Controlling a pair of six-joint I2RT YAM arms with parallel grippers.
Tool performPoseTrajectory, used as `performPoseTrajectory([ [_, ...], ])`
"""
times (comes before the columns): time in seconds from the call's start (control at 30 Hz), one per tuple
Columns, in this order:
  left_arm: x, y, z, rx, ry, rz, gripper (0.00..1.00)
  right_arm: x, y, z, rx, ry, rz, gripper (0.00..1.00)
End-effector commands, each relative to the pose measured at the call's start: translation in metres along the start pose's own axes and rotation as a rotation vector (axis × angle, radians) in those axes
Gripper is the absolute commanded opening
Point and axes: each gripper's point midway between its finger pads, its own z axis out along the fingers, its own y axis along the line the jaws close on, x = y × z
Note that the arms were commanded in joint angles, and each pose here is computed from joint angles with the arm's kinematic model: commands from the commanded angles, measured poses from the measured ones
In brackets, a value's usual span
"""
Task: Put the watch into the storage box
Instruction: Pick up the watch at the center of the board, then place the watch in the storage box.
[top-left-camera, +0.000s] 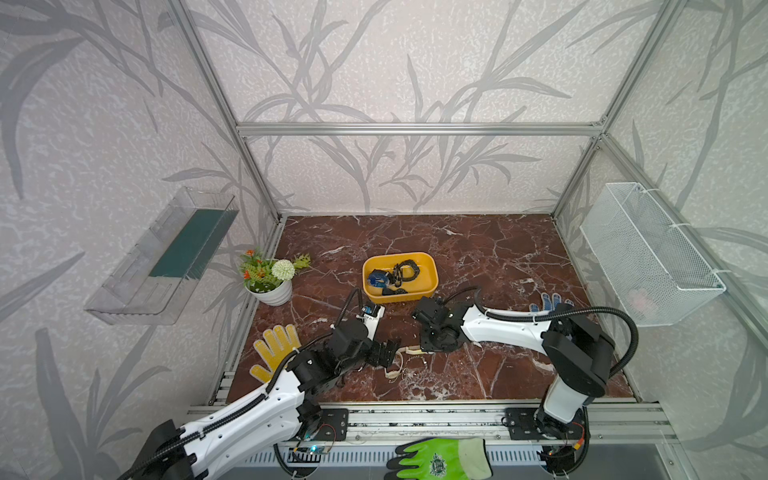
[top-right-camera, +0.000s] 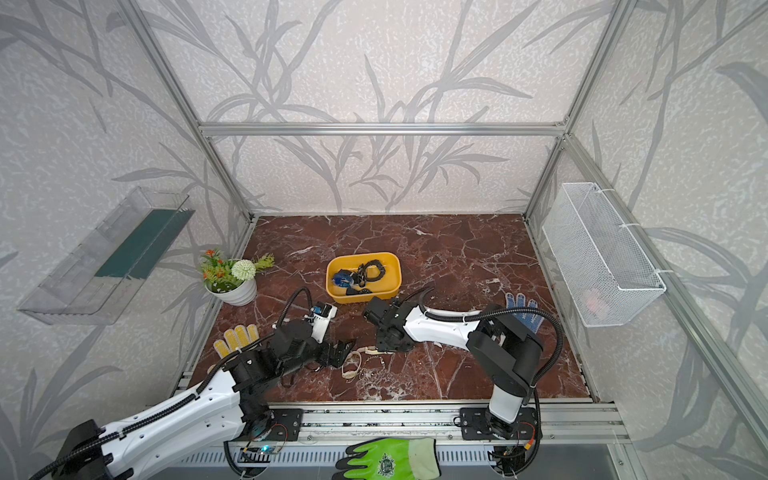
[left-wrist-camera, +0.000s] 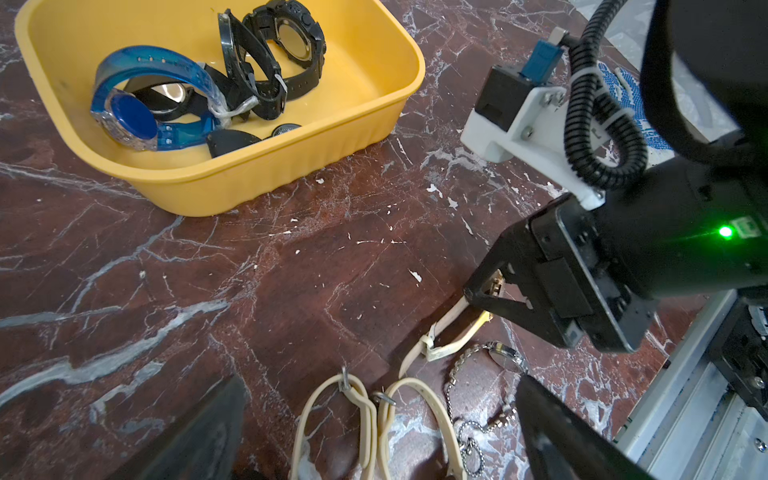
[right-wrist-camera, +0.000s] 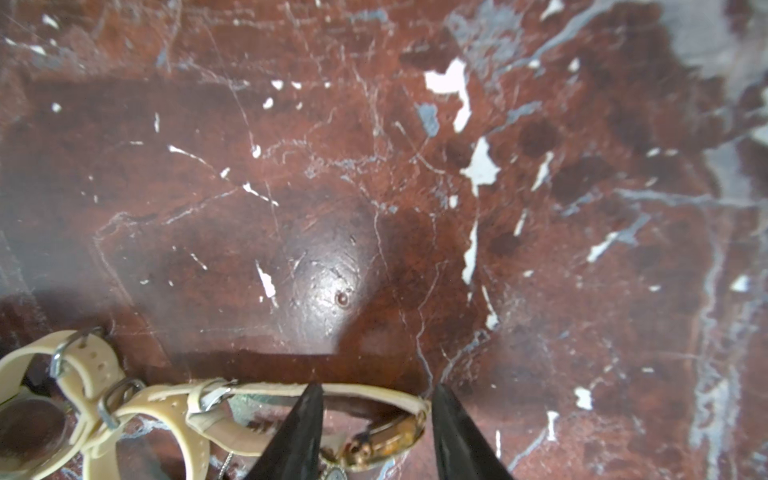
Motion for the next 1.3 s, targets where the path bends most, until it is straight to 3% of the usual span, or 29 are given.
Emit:
performPoseTrajectory([
  [0.0,0.005,0.002,-0.001,0.001,0.009,-0.017,0.99,0.005,0.003,0.005,-0.004,0.022,0.011,0.42],
  [0.23,0.007,0.003,-0.002,0.001,0.004,-0.028,0.99,0.007,0.0,0.004,-0.008,0.013,0.019,0.19],
  [0.5,0.007,0.003,-0.005,0.0,-0.001,-0.03,0.99,0.009,-0.002,0.009,-0.003,0.018,0.02,0.17],
  [0.7,0.005,0.002,-0.004,0.004,-0.002,-0.029,0.99,-0.003,0.0,-0.004,0.003,-0.043,0.0,0.0],
  [0.87,0.002,0.001,-0.003,0.002,-0.005,-0.024,0.99,-0.021,0.001,-0.025,0.042,-0.117,-0.063,0.0],
  [1.03,-0.001,0.003,-0.002,-0.013,-0.004,-0.026,0.99,-0.054,0.009,-0.069,0.084,-0.239,-0.18,0.0],
  [1.27,-0.006,0.009,-0.005,-0.055,-0.02,-0.027,0.99,-0.101,0.028,-0.104,0.105,-0.356,-0.33,0.0],
])
